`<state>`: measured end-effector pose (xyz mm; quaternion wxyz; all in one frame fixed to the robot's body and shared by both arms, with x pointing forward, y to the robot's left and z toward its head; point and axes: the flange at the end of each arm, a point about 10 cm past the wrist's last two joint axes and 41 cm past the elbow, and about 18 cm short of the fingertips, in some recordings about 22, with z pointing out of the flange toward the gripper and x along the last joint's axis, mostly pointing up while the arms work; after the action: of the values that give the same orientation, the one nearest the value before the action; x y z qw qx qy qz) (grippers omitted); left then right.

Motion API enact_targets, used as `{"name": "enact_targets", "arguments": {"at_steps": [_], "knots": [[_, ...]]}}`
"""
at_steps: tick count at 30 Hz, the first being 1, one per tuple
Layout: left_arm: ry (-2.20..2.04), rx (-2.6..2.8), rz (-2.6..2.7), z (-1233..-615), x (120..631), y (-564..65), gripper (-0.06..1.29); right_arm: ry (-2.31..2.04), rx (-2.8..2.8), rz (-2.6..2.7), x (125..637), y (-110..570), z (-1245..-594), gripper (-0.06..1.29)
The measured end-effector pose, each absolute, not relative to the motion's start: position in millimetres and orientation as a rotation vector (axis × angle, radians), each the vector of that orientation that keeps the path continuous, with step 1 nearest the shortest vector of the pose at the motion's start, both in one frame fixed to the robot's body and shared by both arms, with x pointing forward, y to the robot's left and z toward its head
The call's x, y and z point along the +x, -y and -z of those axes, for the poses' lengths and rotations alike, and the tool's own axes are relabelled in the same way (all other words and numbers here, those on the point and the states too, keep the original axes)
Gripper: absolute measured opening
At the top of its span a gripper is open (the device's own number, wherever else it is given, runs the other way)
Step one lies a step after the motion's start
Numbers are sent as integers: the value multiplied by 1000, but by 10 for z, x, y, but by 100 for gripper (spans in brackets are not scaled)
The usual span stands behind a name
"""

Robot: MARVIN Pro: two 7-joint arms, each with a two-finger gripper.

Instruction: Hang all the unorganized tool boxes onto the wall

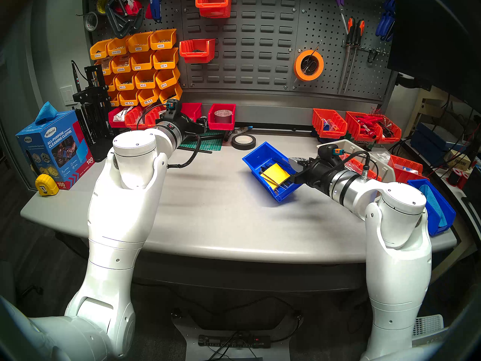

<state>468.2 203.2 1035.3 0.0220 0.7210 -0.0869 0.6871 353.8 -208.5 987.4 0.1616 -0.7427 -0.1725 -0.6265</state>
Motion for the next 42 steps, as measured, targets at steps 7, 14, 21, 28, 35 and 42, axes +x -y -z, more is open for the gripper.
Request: {"name": "enact_targets", "arguments": {"at_steps": [7, 14, 21, 28, 35, 42], "knots": [[269, 2234, -2129, -10352, 4682, -2033, 123, 456, -2100, 1783, 3685, 1962, -9899, -4], [270, 2235, -2129, -10352, 4682, -2032, 123, 385, -2120, 1746, 3830, 1961, -9812, -4], [270, 2234, -2129, -10352, 4682, -2031, 123, 353, -2155, 1792, 3822, 1843, -9835, -4], [270, 2234, -2129, -10351, 4682, -2031, 123, 338, -2167, 1817, 3792, 1751, -9844, 118], [270, 2235, -2128, -10351, 4682, -2030, 123, 341, -2214, 1844, 3644, 1615, -9859, 124], [270, 2235, -2128, -10351, 4682, -2032, 123, 342, -2272, 1827, 3418, 1530, -9850, 124]]}}
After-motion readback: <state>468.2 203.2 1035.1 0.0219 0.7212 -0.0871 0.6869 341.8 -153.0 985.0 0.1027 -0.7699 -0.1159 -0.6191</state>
